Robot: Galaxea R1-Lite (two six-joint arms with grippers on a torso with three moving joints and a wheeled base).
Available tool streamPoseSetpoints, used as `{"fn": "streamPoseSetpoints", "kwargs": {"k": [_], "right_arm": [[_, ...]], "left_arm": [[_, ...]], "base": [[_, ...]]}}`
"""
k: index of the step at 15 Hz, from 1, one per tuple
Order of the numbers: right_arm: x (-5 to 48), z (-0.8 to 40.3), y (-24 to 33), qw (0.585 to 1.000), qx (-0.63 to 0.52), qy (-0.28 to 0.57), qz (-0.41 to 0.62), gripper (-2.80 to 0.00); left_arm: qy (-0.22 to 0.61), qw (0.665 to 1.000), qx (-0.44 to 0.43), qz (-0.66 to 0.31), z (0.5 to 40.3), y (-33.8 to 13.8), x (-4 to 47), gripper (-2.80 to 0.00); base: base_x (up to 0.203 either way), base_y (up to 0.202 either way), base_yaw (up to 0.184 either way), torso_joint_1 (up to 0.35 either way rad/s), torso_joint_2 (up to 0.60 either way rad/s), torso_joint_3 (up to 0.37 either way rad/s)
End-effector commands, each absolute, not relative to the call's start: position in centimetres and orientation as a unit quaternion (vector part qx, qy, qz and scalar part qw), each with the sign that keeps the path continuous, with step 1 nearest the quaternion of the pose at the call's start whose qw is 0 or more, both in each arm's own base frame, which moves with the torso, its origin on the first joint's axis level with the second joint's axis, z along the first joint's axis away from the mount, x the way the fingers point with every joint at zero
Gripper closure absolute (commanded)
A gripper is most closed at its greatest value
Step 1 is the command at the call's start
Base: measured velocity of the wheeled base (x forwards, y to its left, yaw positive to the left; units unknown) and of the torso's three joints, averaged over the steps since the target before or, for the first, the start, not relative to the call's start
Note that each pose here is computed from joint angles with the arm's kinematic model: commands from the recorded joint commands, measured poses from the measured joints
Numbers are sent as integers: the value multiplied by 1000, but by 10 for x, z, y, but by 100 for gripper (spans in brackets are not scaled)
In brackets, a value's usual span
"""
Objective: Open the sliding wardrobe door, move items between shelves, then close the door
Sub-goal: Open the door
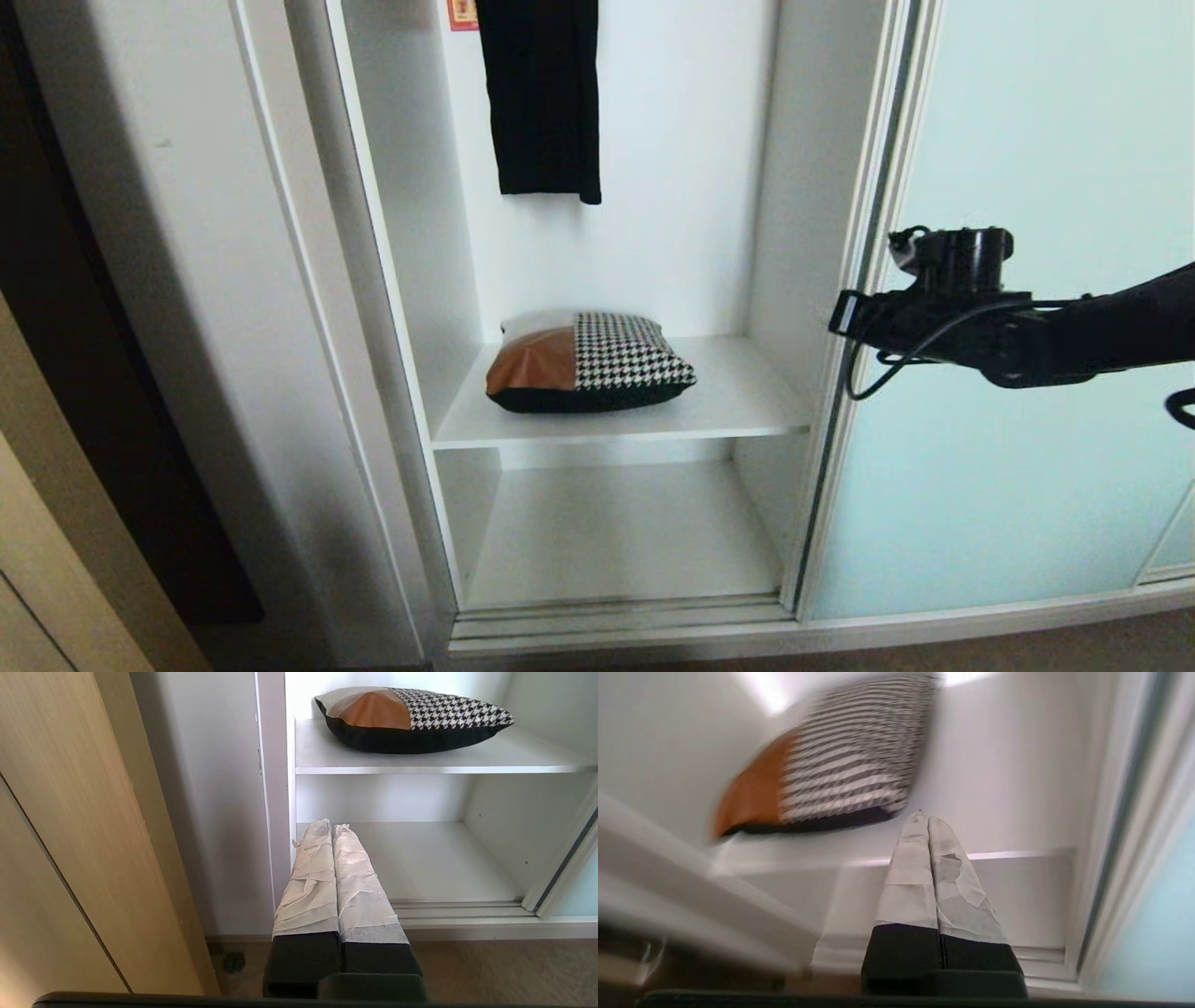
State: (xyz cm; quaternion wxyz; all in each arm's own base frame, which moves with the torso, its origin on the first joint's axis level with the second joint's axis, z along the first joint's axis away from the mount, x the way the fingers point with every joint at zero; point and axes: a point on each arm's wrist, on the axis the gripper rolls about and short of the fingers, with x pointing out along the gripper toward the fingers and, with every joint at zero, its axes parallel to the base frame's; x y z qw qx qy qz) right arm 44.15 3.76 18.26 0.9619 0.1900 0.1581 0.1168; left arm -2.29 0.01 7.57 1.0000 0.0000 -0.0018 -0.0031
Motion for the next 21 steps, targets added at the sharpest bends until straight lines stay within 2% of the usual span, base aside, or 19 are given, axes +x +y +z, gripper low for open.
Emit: {"fn": "streamPoseSetpoints", "kwargs": {"k": [1, 7, 12, 17, 19, 21], "right_arm": [[384, 228, 34, 967, 150, 121, 165, 0], [255, 260, 34, 973, 76, 66, 208, 0], [127, 260, 21, 981, 47, 15, 186, 0], [15, 202, 6, 987, 0, 15, 159, 0], [-7, 165, 2, 993, -8, 31, 117, 0], [-6, 125, 0, 996, -12, 71, 57, 0]], "left_arm": [[-2, 1000, 0, -3, 76, 0, -23, 0], [-2, 1000, 0, -3, 76, 0, -23, 0], [-2, 1000, 0, -3, 76, 0, -23, 0], [-2, 1000, 0, -3, 76, 0, -23, 0], [-2, 1000, 0, -3, 76, 0, -23, 0], [-2, 1000, 0, -3, 75, 0, -23, 0]], "base": [[0, 0, 0, 0, 0, 0], [0, 0, 0, 0, 0, 0], [0, 0, 0, 0, 0, 0], [0, 0, 0, 0, 0, 0], [0, 0, 0, 0, 0, 0], [0, 0, 0, 0, 0, 0]]}}
